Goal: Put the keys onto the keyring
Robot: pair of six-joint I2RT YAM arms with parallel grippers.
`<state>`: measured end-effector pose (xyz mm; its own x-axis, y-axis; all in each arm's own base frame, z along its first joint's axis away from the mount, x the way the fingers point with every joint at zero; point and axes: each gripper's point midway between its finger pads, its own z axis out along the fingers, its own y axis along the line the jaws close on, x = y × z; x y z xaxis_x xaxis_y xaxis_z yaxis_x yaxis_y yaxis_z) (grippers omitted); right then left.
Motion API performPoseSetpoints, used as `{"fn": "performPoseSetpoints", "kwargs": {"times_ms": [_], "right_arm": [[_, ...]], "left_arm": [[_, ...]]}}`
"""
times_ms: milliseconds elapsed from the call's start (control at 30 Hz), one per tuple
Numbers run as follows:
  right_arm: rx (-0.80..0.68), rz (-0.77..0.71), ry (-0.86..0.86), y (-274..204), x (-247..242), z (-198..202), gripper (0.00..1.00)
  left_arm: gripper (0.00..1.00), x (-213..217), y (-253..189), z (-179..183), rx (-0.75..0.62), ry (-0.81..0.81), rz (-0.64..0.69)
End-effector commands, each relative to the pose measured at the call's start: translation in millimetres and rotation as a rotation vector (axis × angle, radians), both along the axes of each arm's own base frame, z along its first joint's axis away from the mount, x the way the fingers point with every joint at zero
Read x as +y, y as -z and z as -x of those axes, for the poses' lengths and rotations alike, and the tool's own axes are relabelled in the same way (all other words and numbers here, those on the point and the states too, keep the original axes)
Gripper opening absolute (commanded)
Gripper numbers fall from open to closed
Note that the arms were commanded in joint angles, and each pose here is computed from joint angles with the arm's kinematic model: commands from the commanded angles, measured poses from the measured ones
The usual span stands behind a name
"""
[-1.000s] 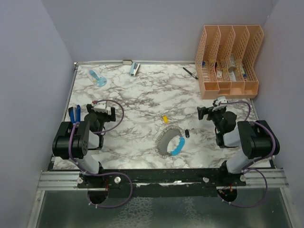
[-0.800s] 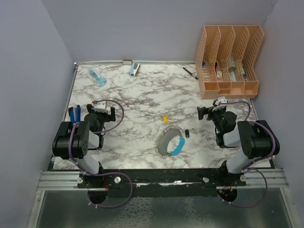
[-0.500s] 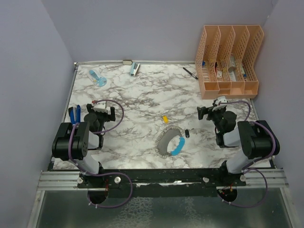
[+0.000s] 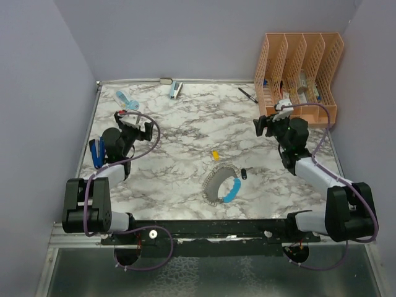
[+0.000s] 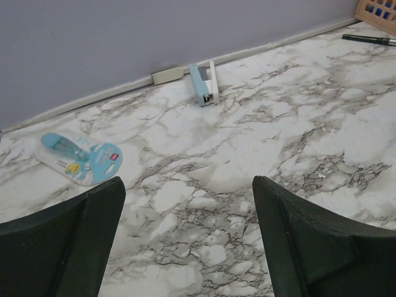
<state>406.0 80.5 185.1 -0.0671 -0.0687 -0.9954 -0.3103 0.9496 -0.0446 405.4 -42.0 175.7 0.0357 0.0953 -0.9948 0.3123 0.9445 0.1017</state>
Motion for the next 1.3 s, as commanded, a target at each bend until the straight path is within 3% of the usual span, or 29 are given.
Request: {"fn": "performPoseSetpoints", "kwargs": {"times_ms": [0, 367, 633, 967, 1267], "right_arm": [[0.258, 0.081, -0.049, 28.7, 37.1, 20.1, 0.69], [0.491, 0.088, -0.214, 39.1, 140.0, 89.0, 0.45], [0.627, 0.149, -0.279, 67.5, 188.3, 142.1, 0.44], [0.813, 0.210, -0.321, 95.5, 174.5, 211.9, 0.42], [0.932, 0.166, -0.316, 118.1, 163.2, 240.1, 0.39]], "left_arm": [[0.87, -32.2, 7.6, 2.1, 0.088, 0.171, 0.011], [0.87, -63.0, 13.3, 25.9, 0.172, 0.289, 0.012], [0.87, -58.9, 14.1, 30.4, 0.206, 0.276, -0.021], [0.87, -67.5, 11.6, 43.7, 0.233, 0.356, -0.053], [0.87, -95.2, -2.0, 68.9, 0.273, 0.542, -0.089]]}}
